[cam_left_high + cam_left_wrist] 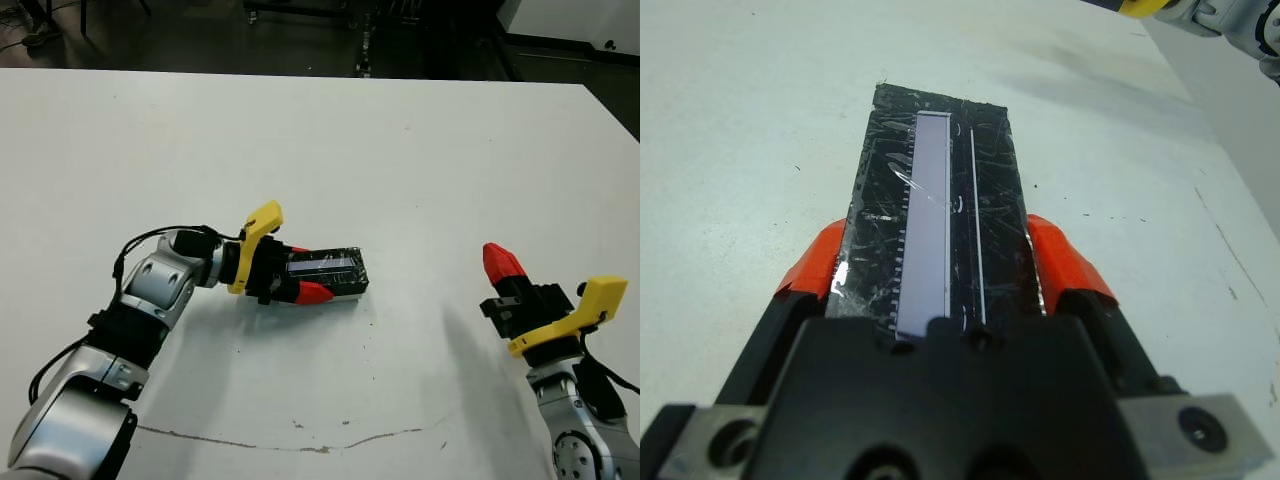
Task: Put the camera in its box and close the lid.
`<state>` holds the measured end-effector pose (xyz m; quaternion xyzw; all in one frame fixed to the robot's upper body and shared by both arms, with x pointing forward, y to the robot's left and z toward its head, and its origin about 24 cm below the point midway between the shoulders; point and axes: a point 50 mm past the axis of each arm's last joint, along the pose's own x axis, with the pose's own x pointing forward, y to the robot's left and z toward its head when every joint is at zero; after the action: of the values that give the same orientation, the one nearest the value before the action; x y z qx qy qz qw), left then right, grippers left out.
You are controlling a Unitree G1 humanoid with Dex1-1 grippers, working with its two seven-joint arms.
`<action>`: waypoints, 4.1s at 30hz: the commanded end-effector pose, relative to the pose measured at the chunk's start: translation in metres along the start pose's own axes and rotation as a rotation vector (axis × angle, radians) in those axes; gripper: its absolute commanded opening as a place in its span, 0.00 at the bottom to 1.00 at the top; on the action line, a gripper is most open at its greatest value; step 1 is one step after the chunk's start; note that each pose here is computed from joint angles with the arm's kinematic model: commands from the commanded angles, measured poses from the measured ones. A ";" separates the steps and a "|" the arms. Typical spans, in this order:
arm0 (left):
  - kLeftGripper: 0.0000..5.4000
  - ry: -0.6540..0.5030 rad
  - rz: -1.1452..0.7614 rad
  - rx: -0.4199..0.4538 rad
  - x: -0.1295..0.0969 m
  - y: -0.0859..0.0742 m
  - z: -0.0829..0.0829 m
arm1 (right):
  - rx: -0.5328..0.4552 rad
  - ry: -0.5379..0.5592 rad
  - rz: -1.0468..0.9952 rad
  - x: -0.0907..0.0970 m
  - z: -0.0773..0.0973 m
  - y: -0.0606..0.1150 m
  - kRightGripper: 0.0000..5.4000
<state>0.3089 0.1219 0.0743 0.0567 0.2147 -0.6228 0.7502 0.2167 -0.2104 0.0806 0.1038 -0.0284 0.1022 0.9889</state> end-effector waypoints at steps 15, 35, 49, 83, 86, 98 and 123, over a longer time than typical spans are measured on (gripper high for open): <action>0.82 0.225 0.159 0.113 -0.013 -0.004 -0.046 | -0.024 0.000 -0.003 0.000 0.003 -0.003 0.00; 1.00 0.241 0.141 0.102 -0.019 0.002 -0.047 | -0.021 0.005 -0.004 -0.001 0.002 -0.003 0.00; 1.00 0.342 0.201 0.011 -0.085 0.006 -0.050 | -0.018 0.006 -0.007 -0.001 0.002 -0.003 0.00; 0.83 -0.587 0.674 0.145 -0.067 -0.056 0.050 | -0.015 0.010 -0.001 0.000 0.001 -0.001 0.00; 0.75 -0.603 0.646 0.131 -0.055 -0.061 0.052 | -0.017 0.009 -0.002 0.000 0.001 -0.001 0.00; 0.48 -0.499 0.540 0.013 -0.015 -0.072 0.045 | -0.012 0.009 -0.003 0.000 0.002 0.000 0.00; 0.00 -0.344 0.561 -0.151 0.026 -0.060 0.012 | -0.022 0.009 0.003 0.000 0.003 -0.001 0.00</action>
<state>0.2561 0.0803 0.0935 -0.0531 0.0938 -0.3831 0.9174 0.2177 -0.2086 0.0832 0.1010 -0.0317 0.1040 0.9889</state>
